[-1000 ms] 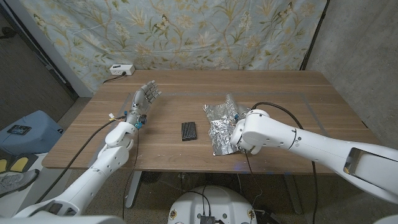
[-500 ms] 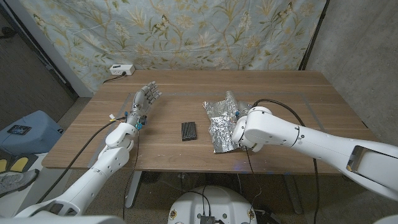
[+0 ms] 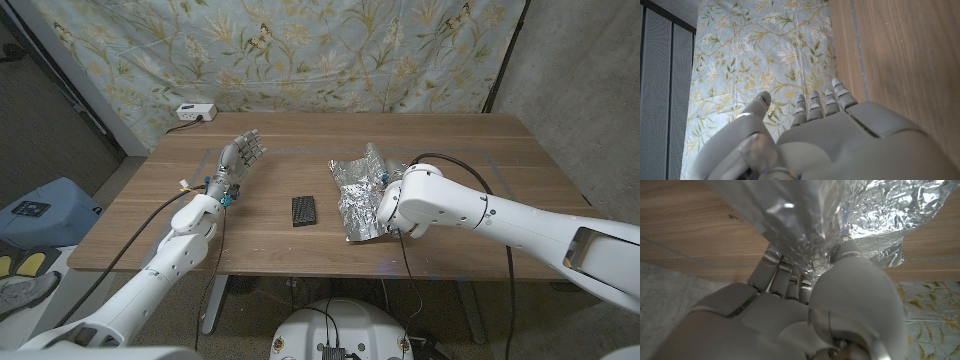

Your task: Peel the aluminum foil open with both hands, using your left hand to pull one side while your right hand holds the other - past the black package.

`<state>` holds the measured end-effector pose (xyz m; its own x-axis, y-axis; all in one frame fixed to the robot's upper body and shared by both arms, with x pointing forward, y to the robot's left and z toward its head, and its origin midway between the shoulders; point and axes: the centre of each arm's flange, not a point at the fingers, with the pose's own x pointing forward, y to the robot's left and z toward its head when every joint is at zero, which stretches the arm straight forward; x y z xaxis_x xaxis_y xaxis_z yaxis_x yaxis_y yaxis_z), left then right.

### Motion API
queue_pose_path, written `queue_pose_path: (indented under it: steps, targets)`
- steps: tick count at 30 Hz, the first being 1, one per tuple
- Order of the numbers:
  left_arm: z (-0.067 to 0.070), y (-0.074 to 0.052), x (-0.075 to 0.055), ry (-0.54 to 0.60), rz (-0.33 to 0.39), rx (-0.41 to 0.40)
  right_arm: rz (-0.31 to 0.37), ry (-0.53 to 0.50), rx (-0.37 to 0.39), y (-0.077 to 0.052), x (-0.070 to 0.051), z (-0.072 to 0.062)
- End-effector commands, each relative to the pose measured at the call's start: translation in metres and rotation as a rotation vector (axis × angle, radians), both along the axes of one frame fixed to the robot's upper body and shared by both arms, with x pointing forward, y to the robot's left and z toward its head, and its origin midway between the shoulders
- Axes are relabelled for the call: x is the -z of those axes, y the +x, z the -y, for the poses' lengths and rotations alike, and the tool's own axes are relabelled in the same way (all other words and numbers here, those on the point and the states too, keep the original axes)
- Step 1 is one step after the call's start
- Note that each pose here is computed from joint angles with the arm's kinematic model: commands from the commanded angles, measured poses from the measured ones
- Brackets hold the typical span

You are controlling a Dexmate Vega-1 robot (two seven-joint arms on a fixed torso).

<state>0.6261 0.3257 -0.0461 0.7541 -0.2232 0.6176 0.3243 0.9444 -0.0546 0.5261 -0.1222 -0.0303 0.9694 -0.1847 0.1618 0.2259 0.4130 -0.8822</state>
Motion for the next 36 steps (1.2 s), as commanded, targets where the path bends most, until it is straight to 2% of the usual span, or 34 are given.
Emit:
queue_pose_path:
  steps: [1,11,19,27,36]
  targets:
    - [0.014,0.0,-0.003,0.0,-0.01,0.035,0.002,0.008,0.003,0.0,-0.013,0.007]
    - [0.021,-0.006,-0.009,0.008,0.004,0.026,0.014,0.024,0.001,-0.003,-0.021,0.012]
    - [0.027,-0.011,-0.009,-0.009,0.001,0.007,0.03,0.041,0.003,-0.007,-0.033,0.02]
    - [0.034,-0.017,-0.01,-0.003,-0.007,-0.016,0.009,0.09,0.025,-0.001,-0.039,0.029]
    - [0.053,-0.019,-0.018,0.019,0.001,-0.017,0.016,0.118,0.018,-0.002,-0.049,0.044]
